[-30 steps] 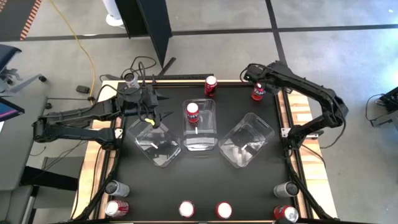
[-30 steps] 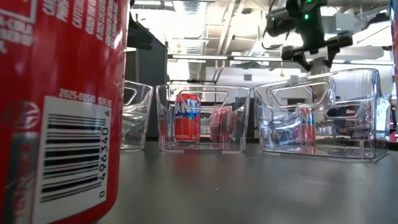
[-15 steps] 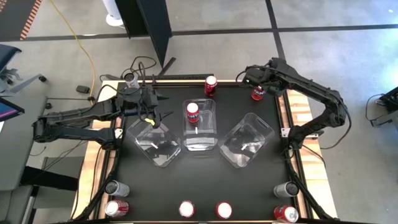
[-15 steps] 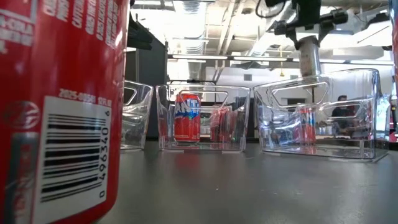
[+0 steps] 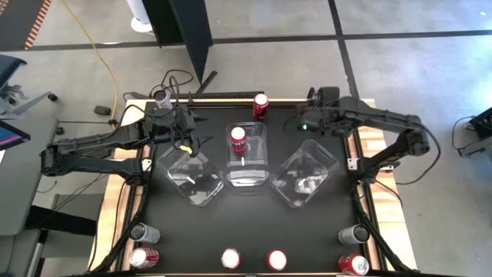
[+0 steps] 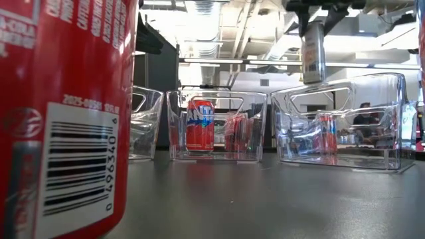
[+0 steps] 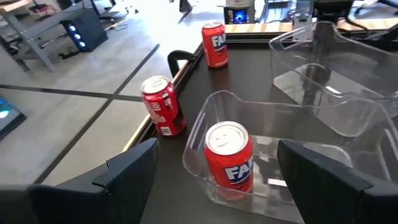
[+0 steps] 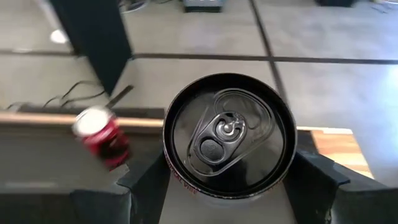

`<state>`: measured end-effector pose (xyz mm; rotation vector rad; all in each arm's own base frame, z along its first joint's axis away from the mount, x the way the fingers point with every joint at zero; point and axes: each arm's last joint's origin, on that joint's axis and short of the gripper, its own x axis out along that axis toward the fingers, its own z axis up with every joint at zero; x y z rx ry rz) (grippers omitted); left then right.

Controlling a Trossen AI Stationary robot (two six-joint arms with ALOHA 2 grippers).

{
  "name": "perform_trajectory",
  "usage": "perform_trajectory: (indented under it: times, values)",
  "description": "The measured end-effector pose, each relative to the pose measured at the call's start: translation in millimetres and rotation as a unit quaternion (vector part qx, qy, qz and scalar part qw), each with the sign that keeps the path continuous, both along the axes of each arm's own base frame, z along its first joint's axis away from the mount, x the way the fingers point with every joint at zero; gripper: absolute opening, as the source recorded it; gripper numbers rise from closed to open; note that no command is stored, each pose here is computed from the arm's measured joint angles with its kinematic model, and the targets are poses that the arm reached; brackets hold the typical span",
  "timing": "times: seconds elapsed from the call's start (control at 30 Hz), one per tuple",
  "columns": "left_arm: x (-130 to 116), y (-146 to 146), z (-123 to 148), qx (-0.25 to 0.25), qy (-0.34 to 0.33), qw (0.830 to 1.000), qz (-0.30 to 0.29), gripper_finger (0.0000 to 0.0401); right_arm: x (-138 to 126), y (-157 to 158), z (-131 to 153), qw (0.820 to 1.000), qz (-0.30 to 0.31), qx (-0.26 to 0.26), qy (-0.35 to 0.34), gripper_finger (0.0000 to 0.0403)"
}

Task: Sort soda cans
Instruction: Put the top right white soda can into the right transparent bin

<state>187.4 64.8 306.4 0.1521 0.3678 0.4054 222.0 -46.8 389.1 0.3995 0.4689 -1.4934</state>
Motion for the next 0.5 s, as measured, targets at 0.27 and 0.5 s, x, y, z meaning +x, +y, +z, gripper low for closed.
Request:
perform_trajectory:
  times: [0.27, 0.5]
  values:
    - [-0.2, 0.4, 0.2, 0.007, 0.002, 1.0, 0.007, 0.032, 5.6, 46.1, -9.6, 0.995, 0.096, 0.02, 0.005, 0.0281]
    - [-0.7, 1.2, -0.2, 0.011, 0.006, 1.0, 0.02, 0.032, 2.6, 84.4, -9.9, 0.986, 0.16, 0.033, -0.023, 0.0281]
